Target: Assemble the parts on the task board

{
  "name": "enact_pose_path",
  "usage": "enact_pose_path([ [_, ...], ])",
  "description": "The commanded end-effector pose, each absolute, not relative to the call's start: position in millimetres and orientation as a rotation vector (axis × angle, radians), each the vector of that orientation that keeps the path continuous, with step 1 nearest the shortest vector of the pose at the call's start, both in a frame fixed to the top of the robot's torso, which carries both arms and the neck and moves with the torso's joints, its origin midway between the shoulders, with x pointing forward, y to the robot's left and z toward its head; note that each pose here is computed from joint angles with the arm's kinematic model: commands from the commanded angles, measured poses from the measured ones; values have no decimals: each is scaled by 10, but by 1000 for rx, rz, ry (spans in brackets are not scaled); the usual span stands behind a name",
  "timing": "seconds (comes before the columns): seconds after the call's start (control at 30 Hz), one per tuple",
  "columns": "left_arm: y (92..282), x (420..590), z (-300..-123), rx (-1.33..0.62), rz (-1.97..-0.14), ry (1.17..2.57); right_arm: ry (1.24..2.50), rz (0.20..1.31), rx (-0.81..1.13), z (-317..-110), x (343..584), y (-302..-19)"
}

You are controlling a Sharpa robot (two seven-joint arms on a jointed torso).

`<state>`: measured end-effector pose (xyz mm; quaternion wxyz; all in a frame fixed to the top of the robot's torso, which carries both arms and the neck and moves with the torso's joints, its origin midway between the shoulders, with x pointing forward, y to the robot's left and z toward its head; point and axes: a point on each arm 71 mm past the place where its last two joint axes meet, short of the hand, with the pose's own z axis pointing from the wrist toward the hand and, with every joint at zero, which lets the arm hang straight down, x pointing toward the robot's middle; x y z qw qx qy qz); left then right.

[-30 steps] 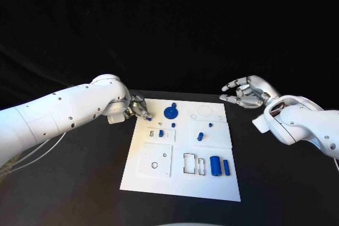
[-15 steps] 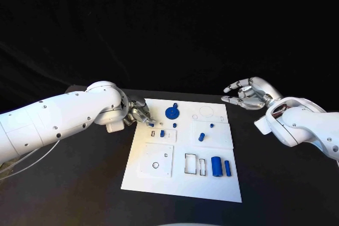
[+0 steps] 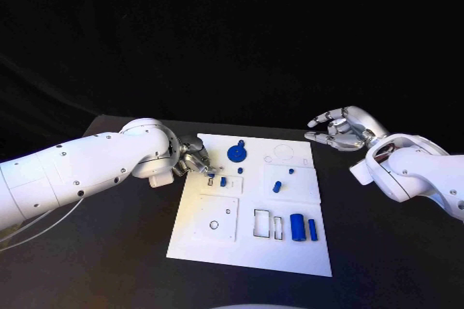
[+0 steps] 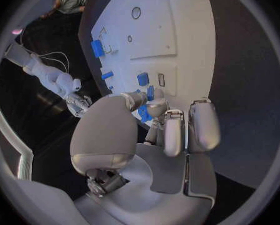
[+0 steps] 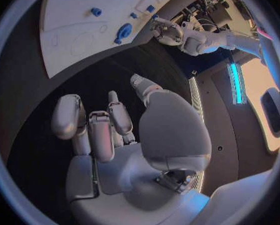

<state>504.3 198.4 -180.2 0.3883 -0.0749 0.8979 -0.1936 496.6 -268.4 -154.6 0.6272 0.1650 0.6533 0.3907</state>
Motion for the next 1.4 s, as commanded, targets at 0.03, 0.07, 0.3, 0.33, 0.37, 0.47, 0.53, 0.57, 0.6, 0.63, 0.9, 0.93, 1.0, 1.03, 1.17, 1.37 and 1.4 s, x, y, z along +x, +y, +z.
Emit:
enact_pose_path([
  [0.03, 1955, 5030, -1805, -152, -488, 2268, 1509, 902, 364, -1555, 4961, -2672],
  [0.07, 1952, 5024, -1813, -144, -484, 2269, 1509, 902, 365, -1555, 4960, -2673],
  [0.3, 1947, 5004, -1872, -106, -452, 2268, 1509, 903, 365, -1555, 4957, -2673],
  [0.33, 1946, 5003, -1879, -103, -449, 2268, 1509, 903, 365, -1555, 4957, -2673],
  [0.37, 1946, 4999, -1892, -98, -445, 2270, 1509, 903, 365, -1555, 4956, -2673],
  [0.47, 1944, 4991, -1918, -87, -436, 2277, 1509, 903, 365, -1554, 4955, -2676],
  [0.53, 1943, 4985, -1933, -79, -431, 2281, 1509, 902, 366, -1554, 4954, -2679],
  [0.57, 1943, 4984, -1937, -77, -429, 2282, 1509, 902, 366, -1554, 4954, -2679],
  [0.6, 1943, 4983, -1941, -73, -426, 2282, 1509, 902, 366, -1554, 4954, -2680],
  [0.63, 1943, 4982, -1946, -69, -422, 2282, 1509, 903, 366, -1554, 4953, -2679],
  [0.9, 1943, 4977, -1966, -53, -409, 2285, 1509, 905, 366, -1554, 4952, -2679],
  [0.93, 1943, 4975, -1969, -51, -408, 2288, 1509, 905, 366, -1554, 4952, -2679],
  [1.0, 1943, 4971, -1971, -48, -407, 2290, 1509, 905, 366, -1554, 4952, -2680],
  [1.03, 1943, 4968, -1972, -47, -407, 2291, 1509, 905, 366, -1554, 4952, -2681],
  [1.17, 1939, 4958, -1975, -41, -408, 2295, 1509, 904, 367, -1554, 4952, -2683],
  [1.37, 1939, 4949, -1977, -35, -406, 2298, 1508, 904, 367, -1553, 4951, -2685],
  [1.4, 1940, 4948, -1978, -34, -406, 2299, 1508, 904, 367, -1553, 4951, -2686],
])
